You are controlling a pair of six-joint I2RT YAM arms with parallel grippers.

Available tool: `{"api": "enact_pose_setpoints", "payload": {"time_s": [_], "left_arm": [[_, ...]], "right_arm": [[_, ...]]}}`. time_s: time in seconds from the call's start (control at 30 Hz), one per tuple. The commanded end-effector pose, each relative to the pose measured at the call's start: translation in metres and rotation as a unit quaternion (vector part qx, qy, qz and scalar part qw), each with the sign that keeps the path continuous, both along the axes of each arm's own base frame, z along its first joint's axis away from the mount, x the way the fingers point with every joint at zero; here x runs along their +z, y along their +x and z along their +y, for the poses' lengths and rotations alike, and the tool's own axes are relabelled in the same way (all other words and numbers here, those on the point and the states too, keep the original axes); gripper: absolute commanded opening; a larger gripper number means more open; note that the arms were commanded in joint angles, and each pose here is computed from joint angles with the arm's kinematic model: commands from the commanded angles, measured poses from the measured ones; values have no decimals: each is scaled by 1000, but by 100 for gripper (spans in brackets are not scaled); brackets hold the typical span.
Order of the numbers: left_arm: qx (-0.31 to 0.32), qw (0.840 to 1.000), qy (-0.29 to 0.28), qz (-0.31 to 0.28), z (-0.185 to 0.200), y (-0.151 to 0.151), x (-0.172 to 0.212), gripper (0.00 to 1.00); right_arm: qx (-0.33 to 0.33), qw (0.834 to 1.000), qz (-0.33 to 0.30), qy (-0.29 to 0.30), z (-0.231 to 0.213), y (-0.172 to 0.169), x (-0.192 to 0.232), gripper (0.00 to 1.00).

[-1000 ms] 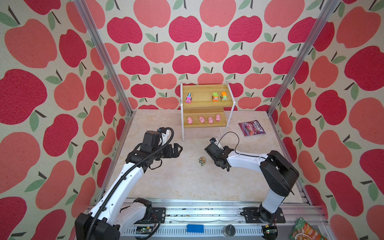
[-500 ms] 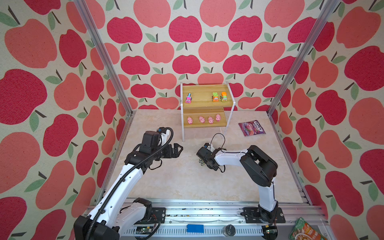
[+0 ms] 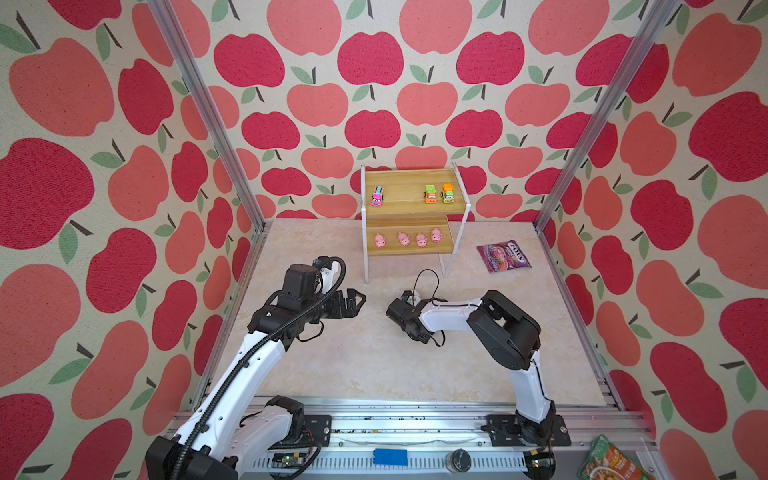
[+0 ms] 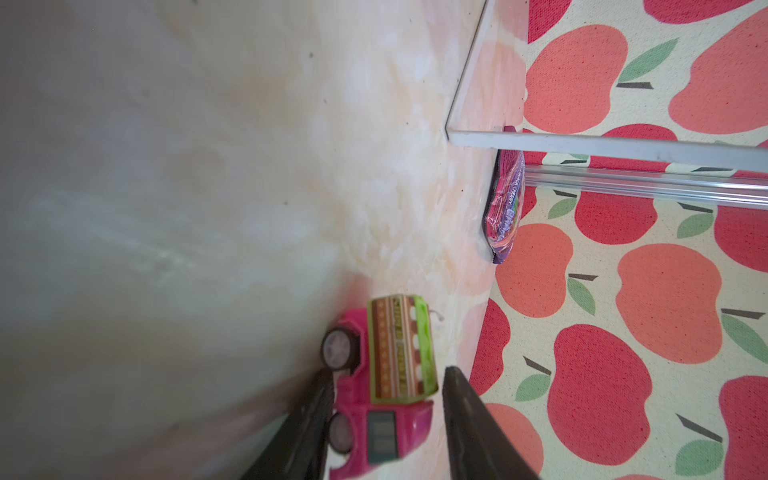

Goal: Place and organize the plastic toys onto the shelf

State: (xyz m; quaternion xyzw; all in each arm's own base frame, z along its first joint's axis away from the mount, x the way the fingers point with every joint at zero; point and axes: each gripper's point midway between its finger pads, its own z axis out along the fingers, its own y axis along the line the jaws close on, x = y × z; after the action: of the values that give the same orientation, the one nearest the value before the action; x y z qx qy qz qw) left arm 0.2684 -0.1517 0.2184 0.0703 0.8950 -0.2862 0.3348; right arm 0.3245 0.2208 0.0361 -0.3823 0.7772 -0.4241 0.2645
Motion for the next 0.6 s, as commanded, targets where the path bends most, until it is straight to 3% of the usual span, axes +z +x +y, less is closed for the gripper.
{"api": "enact_pose_setpoints", "payload": {"time_s": [0.0,0.4,0.57], "left_arm": [[-5,1000,-7,-4,-2,-3,2,100],[-9,1000,-5,-5,-5,3,3,99],[-15,1000,2,-14,-5,4,6,99]], "right_arm": [[4,999,13,31,7,-12,-4,51],[7,986,-11,167,13,-13,45,59],[14,960,-6,278,22,-17,66,66]]}}
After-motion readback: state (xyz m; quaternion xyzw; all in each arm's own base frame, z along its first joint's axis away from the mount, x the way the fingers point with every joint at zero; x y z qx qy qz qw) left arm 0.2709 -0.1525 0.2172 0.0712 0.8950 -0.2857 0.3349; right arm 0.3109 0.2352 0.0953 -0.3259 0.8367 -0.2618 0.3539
